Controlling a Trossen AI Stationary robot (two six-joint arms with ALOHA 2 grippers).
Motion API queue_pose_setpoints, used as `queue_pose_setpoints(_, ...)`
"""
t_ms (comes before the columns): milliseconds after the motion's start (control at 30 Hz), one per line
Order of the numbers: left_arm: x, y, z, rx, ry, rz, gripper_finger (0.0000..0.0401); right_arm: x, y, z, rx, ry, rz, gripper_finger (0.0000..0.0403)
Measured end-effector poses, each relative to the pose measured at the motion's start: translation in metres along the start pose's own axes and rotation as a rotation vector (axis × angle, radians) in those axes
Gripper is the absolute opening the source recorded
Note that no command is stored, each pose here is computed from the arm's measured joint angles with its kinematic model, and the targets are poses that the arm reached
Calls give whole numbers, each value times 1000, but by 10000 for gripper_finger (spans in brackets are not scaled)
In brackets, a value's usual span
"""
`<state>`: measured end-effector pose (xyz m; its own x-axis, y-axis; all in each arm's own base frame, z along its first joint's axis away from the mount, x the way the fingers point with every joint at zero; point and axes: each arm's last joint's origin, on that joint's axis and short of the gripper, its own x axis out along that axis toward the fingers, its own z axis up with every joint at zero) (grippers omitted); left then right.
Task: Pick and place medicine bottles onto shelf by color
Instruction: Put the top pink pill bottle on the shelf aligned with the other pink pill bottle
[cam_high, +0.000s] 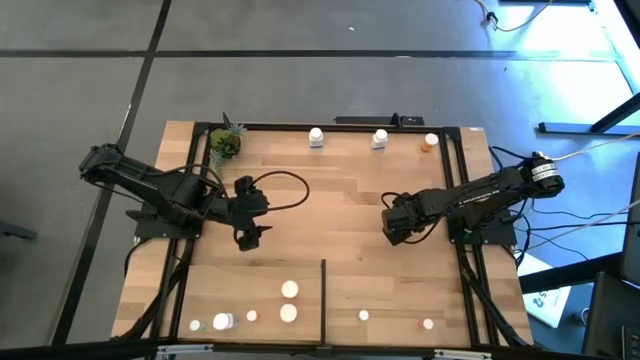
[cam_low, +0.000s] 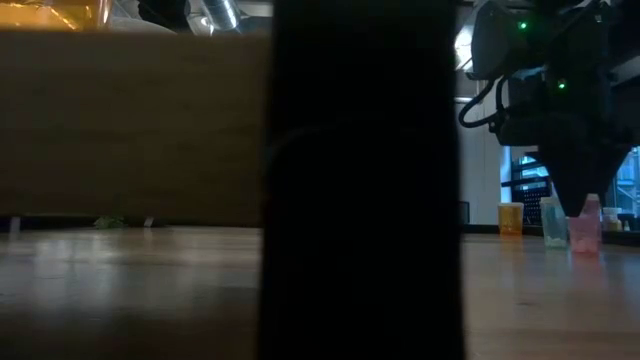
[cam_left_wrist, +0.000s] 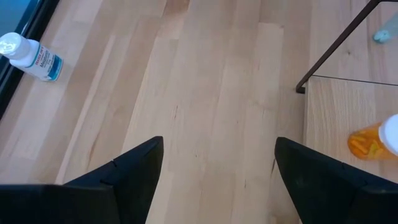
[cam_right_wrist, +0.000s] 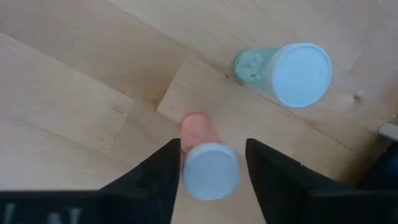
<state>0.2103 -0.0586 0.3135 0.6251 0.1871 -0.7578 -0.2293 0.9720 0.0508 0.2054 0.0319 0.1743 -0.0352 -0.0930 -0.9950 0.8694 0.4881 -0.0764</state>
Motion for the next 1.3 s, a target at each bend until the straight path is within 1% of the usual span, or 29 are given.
queue_pose_setpoints(167,0,0,0,0,0,0,302,0,1,0,-5,-3,8,137)
queue_pose_setpoints(267,0,0,0,0,0,0,302,0,3,1,-24,-12,26,122)
queue_pose_setpoints(400,0,0,0,0,0,0,302,-2,6,2,-26,-22,51,120)
queue_pose_setpoints(533,0,0,0,0,1,-1,302,-13,13,5,-39,-38,92,122)
queue_pose_setpoints(633,0,0,0,0,7,-14,302,-27,20,10,-61,-60,143,122)
queue_pose_setpoints(833,0,0,0,1,7,-15,302,-62,39,19,-157,-120,255,122)
queue_pose_setpoints(933,0,0,0,1,8,-15,302,-83,52,26,-211,-164,293,122)
queue_pose_setpoints(1067,0,-1,-1,2,12,-26,302,-111,71,41,-290,-215,301,122)
queue_pose_setpoints(1300,-3,-9,-4,3,24,-74,302,-150,97,84,-440,-256,237,122)
